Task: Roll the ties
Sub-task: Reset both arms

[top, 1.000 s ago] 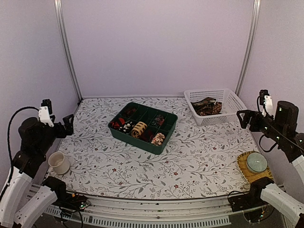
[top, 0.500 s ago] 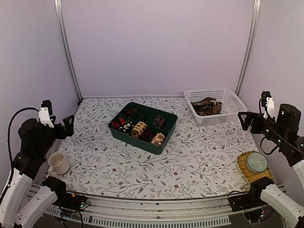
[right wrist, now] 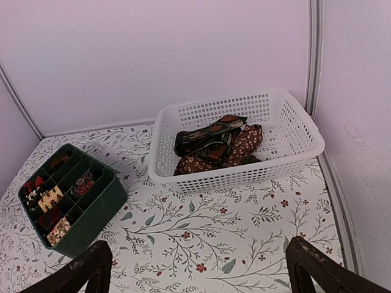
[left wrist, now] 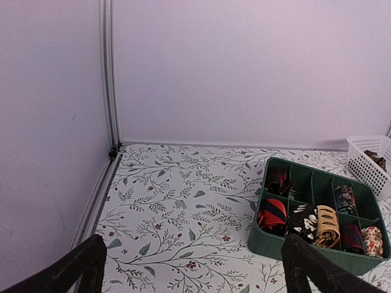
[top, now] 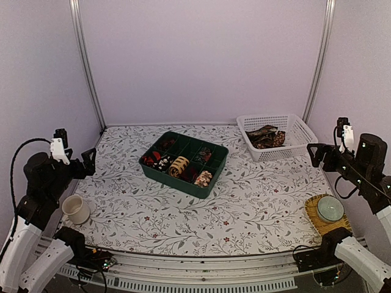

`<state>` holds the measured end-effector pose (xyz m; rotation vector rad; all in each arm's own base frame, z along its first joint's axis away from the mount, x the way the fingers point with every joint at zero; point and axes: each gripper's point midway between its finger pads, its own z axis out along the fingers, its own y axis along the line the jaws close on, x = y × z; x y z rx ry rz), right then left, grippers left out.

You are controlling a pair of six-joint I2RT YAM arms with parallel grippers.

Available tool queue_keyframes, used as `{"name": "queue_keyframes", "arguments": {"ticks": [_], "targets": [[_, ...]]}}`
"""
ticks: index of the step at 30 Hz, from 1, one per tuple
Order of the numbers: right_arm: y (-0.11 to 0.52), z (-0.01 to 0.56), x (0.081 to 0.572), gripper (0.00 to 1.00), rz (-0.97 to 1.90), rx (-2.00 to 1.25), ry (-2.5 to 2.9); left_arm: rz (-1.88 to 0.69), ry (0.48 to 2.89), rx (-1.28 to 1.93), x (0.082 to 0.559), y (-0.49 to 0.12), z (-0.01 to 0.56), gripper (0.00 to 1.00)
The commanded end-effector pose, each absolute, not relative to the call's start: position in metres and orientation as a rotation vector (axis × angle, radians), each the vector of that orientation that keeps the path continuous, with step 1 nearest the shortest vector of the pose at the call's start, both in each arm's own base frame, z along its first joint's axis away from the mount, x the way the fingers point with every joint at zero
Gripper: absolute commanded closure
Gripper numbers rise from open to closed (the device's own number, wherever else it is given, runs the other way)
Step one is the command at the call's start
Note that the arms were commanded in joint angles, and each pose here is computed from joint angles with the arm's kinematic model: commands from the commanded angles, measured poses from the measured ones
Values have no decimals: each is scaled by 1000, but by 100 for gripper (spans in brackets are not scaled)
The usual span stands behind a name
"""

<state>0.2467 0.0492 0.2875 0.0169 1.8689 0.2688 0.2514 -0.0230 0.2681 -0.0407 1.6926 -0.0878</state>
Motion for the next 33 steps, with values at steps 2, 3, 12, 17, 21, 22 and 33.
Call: {"name": "queue_keyframes", "arguments": {"ticks": [2, 3, 12, 17, 21, 22, 33], "targets": [[45, 293, 244, 0, 251, 27, 1834, -79, 1692, -32, 252, -22, 264, 0], [45, 294, 243, 0, 250, 25, 1831, -79, 1693, -31, 253, -22, 264, 0], [45, 292, 245, 0, 252, 31, 1839, -73, 1701, -32, 253, -22, 262, 0], [45, 292, 244, 0, 253, 33, 1839, -73, 1705, -31, 254, -22, 261, 0], [44, 291, 244, 0, 252, 36, 1841, -73, 1707, -31, 254, -22, 261, 0], [44, 291, 245, 0, 252, 36, 1844, -75, 1706, -29, 254, -23, 261, 0], [45, 290, 245, 0, 253, 35, 1849, -76, 1706, -27, 254, -23, 261, 0]]}}
